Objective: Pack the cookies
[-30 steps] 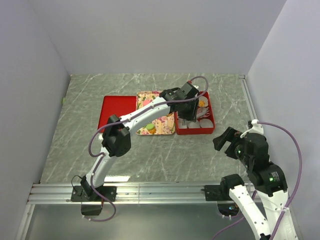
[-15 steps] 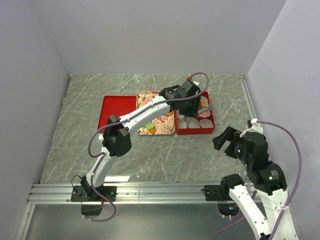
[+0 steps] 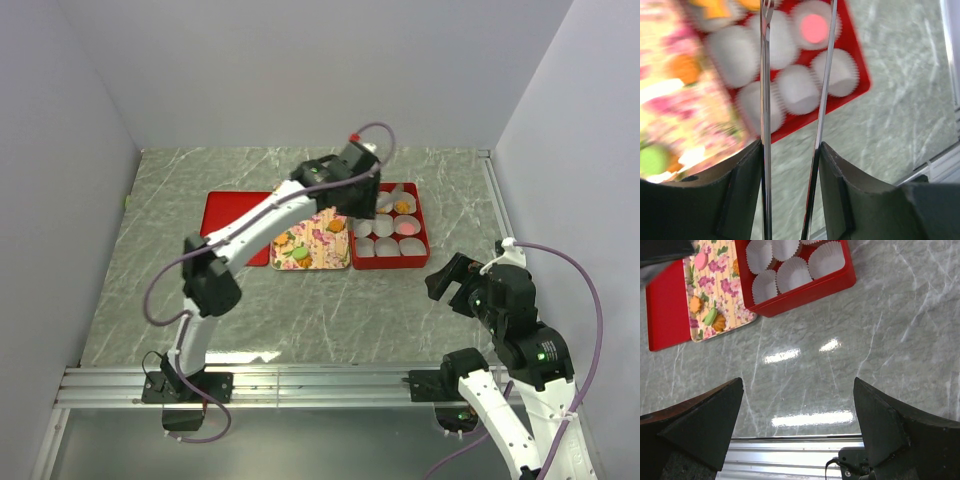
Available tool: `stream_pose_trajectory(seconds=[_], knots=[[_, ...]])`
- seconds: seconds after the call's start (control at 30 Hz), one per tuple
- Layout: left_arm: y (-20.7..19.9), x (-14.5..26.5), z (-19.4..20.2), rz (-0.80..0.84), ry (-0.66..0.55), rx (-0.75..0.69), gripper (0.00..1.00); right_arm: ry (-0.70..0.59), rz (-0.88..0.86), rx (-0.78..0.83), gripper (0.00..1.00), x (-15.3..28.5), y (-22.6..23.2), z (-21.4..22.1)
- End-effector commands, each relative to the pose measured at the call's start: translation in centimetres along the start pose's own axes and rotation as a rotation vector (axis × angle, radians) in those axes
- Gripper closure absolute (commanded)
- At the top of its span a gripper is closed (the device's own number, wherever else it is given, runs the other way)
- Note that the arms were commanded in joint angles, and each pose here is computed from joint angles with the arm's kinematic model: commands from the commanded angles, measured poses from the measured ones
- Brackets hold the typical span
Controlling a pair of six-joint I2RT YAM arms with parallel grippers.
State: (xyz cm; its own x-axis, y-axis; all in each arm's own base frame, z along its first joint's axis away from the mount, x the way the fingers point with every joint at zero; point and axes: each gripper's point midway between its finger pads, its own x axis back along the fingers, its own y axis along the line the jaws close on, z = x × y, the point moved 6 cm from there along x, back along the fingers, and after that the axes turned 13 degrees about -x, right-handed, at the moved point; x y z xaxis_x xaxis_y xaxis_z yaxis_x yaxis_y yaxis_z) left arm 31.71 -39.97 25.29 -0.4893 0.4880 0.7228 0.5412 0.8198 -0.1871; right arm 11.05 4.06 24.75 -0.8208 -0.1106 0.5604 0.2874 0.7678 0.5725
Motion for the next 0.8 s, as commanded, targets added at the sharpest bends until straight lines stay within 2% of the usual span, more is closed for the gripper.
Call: stream_pose_trajectory(seconds=[0.0,0.03,0.13,0.3,0.5,0.77], knots=[[4.2,7.7,-2.3,-0.124,-0.125,0.003,0.48,-0.034,-0.030,0.001,0.03,0.0,0.4,-0.4],[5.0,9.4,-2.1,-0.153,-0.131,-0.003,0.48,-0.034,-0.030,0.001,0.03,0.0,0.4,-0.4],[7.5,10.8,-0.1,-0.267,-0.091,-0.042,0.48,-0.033,-0.033,0.001,0.03,0.0,0.4,-0.4],[10.0,10.1,4.8,-0.354,0.038,-0.115,0.47,-0.039,-0.035,-0.001,0.03,0.1,0.4,-0.5],[10.1,8.5,8.0,-0.291,0.121,-0.141,0.43,-0.041,-0.033,-0.003,0.03,0.1,0.4,-0.5],[10.2,5.9,8.4,-0.290,0.180,-0.180,0.43,-0.048,-0.034,-0.006,0.03,0.3,0.2,-0.4]])
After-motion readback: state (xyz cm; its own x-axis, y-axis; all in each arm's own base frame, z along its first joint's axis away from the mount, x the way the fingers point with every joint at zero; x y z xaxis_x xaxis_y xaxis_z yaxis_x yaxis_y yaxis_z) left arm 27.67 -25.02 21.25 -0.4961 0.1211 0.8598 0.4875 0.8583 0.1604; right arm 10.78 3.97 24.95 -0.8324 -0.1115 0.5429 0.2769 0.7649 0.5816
